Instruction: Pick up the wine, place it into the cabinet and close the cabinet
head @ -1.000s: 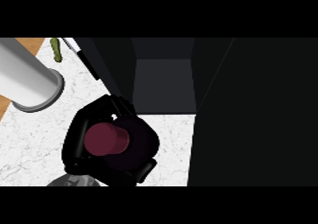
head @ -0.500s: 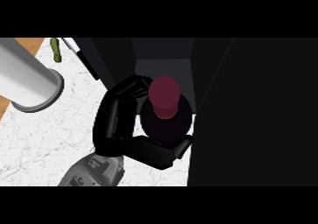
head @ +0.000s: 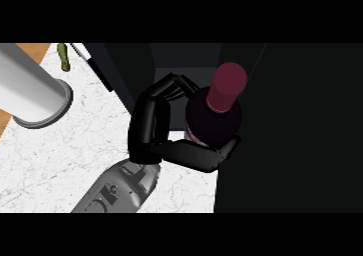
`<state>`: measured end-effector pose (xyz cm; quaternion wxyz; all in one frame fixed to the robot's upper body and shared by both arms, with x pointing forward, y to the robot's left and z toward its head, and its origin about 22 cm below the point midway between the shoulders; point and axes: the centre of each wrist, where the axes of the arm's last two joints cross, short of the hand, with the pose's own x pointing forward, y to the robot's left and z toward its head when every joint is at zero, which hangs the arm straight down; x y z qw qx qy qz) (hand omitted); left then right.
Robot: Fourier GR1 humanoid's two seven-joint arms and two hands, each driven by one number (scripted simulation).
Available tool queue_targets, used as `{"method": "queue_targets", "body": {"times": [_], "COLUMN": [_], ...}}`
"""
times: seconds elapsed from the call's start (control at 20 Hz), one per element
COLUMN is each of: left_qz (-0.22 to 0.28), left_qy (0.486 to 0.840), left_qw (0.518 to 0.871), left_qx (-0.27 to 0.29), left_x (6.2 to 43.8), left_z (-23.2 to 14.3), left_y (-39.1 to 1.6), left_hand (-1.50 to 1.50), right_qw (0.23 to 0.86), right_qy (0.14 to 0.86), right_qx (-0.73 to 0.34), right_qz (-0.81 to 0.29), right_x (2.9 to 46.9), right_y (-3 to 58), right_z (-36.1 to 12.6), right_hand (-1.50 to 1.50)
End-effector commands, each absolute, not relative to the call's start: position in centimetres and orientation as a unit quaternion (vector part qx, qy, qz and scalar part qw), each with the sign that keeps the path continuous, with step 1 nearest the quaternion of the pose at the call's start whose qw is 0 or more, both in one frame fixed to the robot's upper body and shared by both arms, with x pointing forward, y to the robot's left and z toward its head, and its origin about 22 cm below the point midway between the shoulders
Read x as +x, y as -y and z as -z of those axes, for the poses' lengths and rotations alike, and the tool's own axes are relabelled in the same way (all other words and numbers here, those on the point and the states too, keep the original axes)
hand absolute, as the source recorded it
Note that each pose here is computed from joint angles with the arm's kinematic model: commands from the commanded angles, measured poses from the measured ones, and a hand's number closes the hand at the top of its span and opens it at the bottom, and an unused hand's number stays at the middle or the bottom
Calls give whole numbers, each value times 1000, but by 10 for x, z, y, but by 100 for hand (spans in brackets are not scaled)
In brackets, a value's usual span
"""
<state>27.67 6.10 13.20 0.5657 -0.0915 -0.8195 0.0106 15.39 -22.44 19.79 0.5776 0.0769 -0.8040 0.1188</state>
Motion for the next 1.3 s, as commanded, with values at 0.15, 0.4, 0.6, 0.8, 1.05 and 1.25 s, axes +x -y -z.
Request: {"method": "queue_targets", "body": {"times": [0.15, 0.4, 0.6, 0.8, 1.05, 1.25], "left_qz": [-19, -49, -70, -45, -19, -11], "left_qy": [817, 807, 813, 809, 815, 821], "left_qw": [571, 582, 573, 584, 579, 571], "left_qx": [-73, -88, -73, -60, -26, -5], "left_x": [282, 301, 306, 297, 304, 295], "left_z": [-109, -103, -96, -71, -35, -34], "left_y": [-49, -60, -57, -53, -73, -61], "left_hand": [150, 150, 150, 150, 150, 150], "right_qw": [557, 550, 554, 553, 559, 554], "right_qy": [815, 819, 817, 820, 815, 818], "right_qx": [101, 107, 98, 99, 98, 98], "right_qz": [-126, -119, -128, -114, -117, -118], "right_x": [130, 129, 139, 142, 130, 137], "right_y": [232, 232, 240, 228, 231, 226], "right_z": [-213, -206, -213, -210, -210, -215], "right_hand": [-150, -150, -150, -150, -150, -150]}}
